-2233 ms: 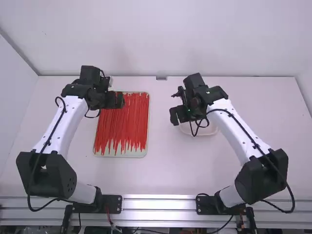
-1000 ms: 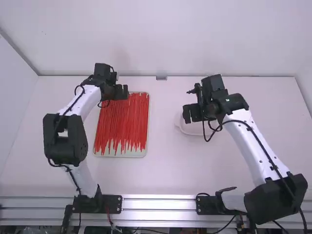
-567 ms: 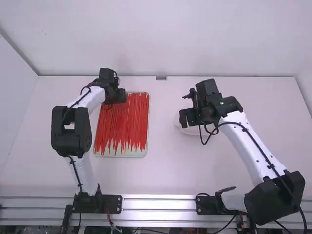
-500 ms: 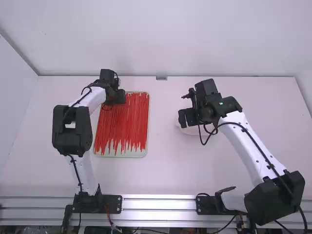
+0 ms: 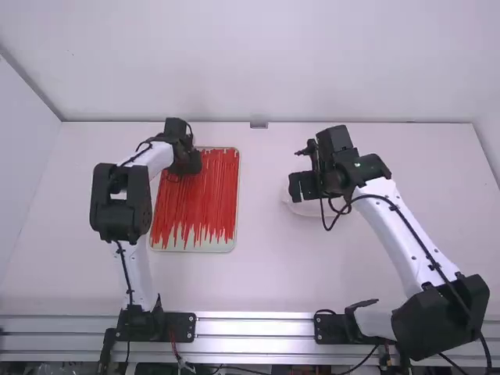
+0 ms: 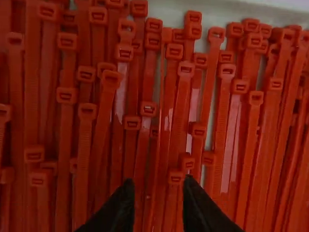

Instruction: Fasten the cable tie

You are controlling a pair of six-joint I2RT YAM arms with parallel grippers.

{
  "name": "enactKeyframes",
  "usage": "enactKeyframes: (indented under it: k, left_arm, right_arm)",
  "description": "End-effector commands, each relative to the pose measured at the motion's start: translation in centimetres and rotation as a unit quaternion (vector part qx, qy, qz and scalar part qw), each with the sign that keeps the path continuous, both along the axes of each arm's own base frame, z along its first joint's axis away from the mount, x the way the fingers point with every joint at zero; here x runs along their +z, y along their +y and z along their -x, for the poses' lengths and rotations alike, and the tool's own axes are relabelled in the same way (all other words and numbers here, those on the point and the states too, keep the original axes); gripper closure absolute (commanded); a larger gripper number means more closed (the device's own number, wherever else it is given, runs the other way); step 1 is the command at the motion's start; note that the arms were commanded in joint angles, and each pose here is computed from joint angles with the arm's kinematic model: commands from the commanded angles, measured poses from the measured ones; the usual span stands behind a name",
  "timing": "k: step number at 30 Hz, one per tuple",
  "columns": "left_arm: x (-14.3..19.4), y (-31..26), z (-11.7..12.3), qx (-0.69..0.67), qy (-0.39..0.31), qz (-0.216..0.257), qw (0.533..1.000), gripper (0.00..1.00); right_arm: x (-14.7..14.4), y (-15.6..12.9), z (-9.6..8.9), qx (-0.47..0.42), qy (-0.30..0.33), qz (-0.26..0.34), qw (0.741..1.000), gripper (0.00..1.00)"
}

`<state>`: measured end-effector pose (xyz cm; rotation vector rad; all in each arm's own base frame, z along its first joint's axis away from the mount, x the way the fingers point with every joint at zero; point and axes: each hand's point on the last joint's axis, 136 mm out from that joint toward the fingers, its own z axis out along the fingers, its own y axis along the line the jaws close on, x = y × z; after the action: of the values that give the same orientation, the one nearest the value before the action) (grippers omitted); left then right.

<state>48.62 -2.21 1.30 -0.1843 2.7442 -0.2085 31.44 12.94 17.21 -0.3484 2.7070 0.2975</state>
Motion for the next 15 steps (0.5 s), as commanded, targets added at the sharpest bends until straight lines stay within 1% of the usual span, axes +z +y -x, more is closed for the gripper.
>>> enactKeyframes:
  k: [1, 3, 5, 15]
  left_arm:
    - [-0.65, 0.26, -0.05, 0.002, 0.007, -0.002, 1.0, 0.77]
    - [-0.71, 0.26, 0.05, 0.002, 0.009, -0.002, 1.0, 0.82]
    - [-0.68, 0.26, -0.02, 0.002, 0.008, -0.002, 1.0, 0.84]
    - [-0.91, 0.3, 0.17, -0.01, 0.011, -0.008, 1.0, 0.86]
  right_arm:
    - [0.14, -0.01, 0.1, -0.003, -0.002, -0.001, 1.0, 0.01]
    - [0.16, -0.01, 0.08, -0.003, -0.002, -0.002, 1.0, 0.01]
    - [0.18, 0.01, 0.02, -0.003, -0.003, -0.002, 1.0, 0.01]
    - [0.42, 0.13, -0.42, -0.004, -0.013, -0.006, 1.0, 0.01]
